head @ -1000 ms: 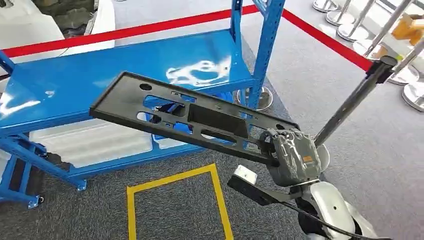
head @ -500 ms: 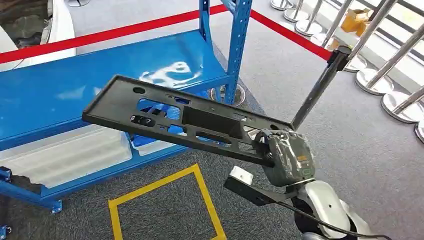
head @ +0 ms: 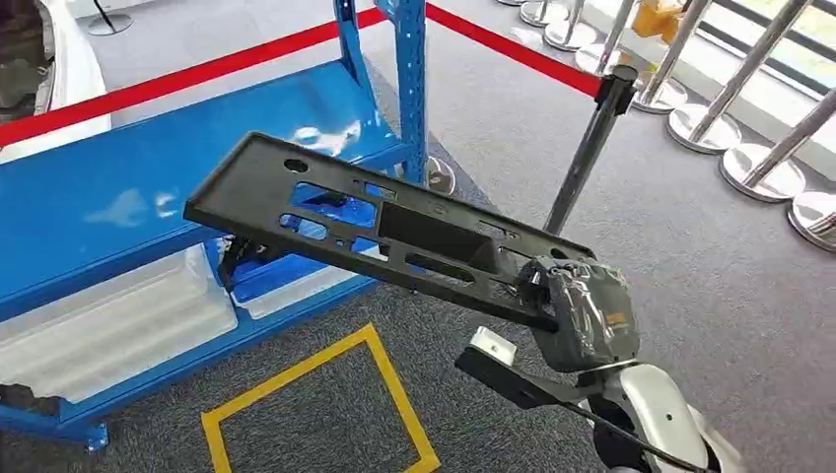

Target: Take the parts from the cabinet and place them on the table.

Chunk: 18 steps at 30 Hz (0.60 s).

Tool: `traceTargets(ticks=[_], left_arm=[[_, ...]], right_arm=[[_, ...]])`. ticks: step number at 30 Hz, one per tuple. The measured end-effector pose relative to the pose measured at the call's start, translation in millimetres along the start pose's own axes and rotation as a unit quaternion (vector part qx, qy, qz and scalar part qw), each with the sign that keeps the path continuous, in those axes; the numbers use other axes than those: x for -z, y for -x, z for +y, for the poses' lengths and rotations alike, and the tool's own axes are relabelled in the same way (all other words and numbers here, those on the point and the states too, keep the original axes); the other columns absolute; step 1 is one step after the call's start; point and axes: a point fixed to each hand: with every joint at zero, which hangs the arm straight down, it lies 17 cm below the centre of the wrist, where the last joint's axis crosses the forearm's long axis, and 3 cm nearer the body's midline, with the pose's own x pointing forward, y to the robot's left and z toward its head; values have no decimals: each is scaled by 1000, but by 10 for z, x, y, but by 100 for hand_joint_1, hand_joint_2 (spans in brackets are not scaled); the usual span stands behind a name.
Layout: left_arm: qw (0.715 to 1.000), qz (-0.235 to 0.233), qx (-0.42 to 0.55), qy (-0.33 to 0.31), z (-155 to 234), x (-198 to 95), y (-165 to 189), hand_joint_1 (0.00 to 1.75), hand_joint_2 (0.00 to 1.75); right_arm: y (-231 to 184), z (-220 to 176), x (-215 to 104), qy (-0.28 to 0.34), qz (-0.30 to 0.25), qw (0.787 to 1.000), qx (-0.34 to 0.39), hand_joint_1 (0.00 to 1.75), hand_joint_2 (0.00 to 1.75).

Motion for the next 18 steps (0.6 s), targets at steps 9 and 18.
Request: traceTargets(ticks=[9,18], left_arm=[[1000,1,5,1,-9,-2,19,0,175],[1000,0,7,3,-25,-2,-1,0,175]], right_arm=[[-5,-13,6,2,0,1000,7,175,175],[16,-15,6,2,3,1000,9,175,175]])
